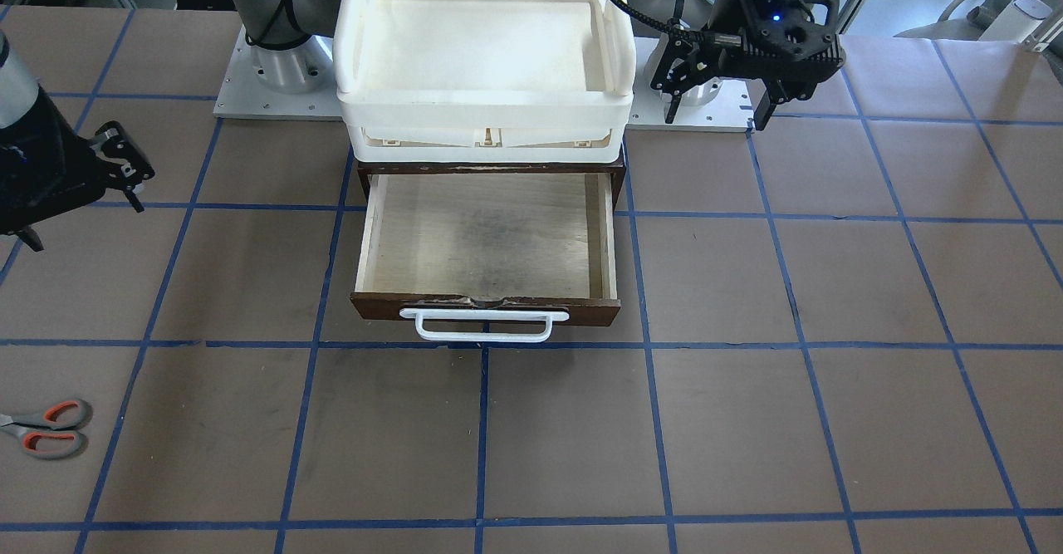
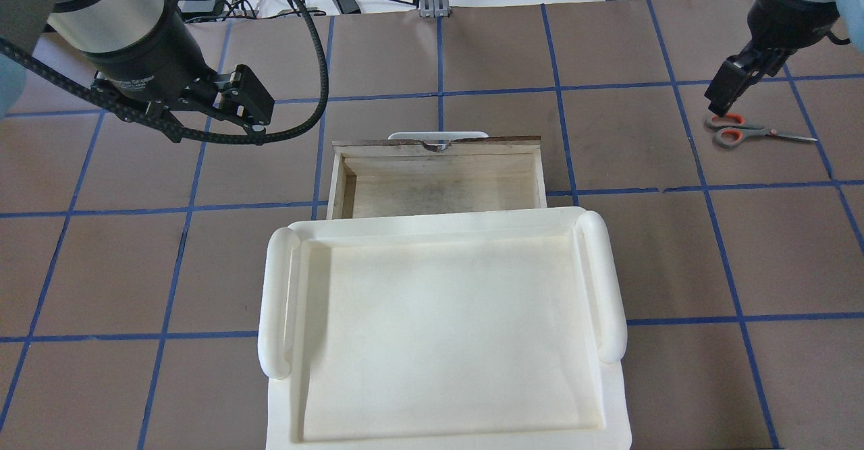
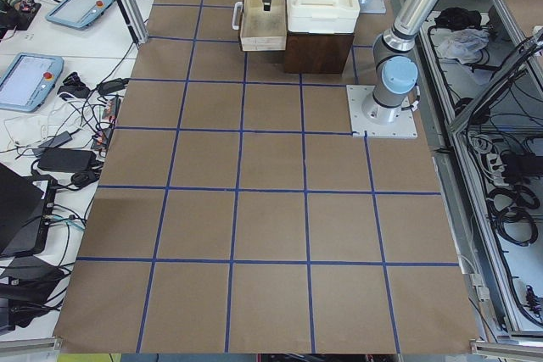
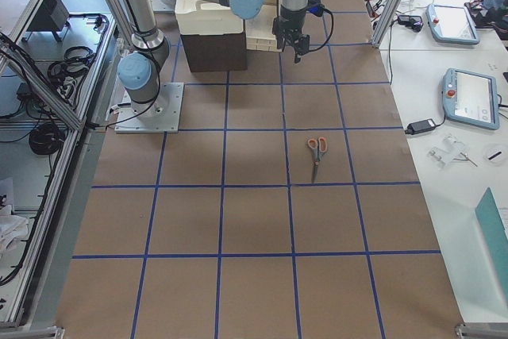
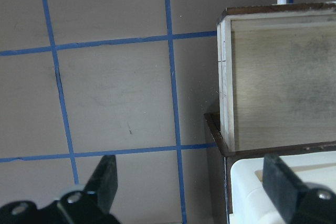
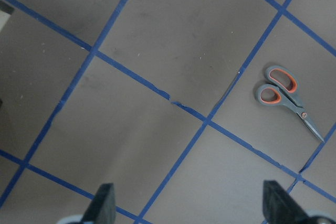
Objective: Put scissors in drawer and close it
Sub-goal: 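Move the right gripper over the grey-and-orange scissors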
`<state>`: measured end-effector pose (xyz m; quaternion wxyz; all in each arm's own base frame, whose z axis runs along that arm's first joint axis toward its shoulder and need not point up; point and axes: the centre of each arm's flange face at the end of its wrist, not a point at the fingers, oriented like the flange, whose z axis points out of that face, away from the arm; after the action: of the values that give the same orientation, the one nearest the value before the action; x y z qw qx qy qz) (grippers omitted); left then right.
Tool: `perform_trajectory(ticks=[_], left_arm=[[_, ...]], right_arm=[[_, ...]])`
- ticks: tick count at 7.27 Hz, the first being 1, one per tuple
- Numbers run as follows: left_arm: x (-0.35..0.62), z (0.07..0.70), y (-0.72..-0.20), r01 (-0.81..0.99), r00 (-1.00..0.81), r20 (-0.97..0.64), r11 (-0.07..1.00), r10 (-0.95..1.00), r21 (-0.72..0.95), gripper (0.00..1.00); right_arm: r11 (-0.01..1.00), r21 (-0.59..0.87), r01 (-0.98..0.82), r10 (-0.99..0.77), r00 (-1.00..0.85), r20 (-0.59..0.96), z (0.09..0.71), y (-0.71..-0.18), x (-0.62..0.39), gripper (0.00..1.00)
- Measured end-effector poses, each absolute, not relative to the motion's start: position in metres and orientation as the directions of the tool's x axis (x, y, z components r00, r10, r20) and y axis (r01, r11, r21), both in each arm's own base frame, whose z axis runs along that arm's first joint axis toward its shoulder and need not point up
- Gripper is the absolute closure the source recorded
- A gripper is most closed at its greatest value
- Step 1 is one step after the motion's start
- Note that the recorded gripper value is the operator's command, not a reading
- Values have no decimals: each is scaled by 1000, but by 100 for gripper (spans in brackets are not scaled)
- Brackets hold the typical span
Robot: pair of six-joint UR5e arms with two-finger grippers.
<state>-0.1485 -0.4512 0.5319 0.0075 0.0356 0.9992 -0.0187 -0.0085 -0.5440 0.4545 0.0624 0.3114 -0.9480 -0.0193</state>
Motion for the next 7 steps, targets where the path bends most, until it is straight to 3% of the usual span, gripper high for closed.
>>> perform_trajectory(ticks=[4, 7], left_arm=[[-149, 532, -451, 71, -997, -15, 997, 71, -37, 0], [-149, 532, -451, 70, -997, -15, 997, 70, -37, 0]], right_arm=[[565, 85, -821, -825, -560, 69, 425, -569, -44, 1], [429, 70, -900, -902, -423, 86, 384, -595, -123, 0]])
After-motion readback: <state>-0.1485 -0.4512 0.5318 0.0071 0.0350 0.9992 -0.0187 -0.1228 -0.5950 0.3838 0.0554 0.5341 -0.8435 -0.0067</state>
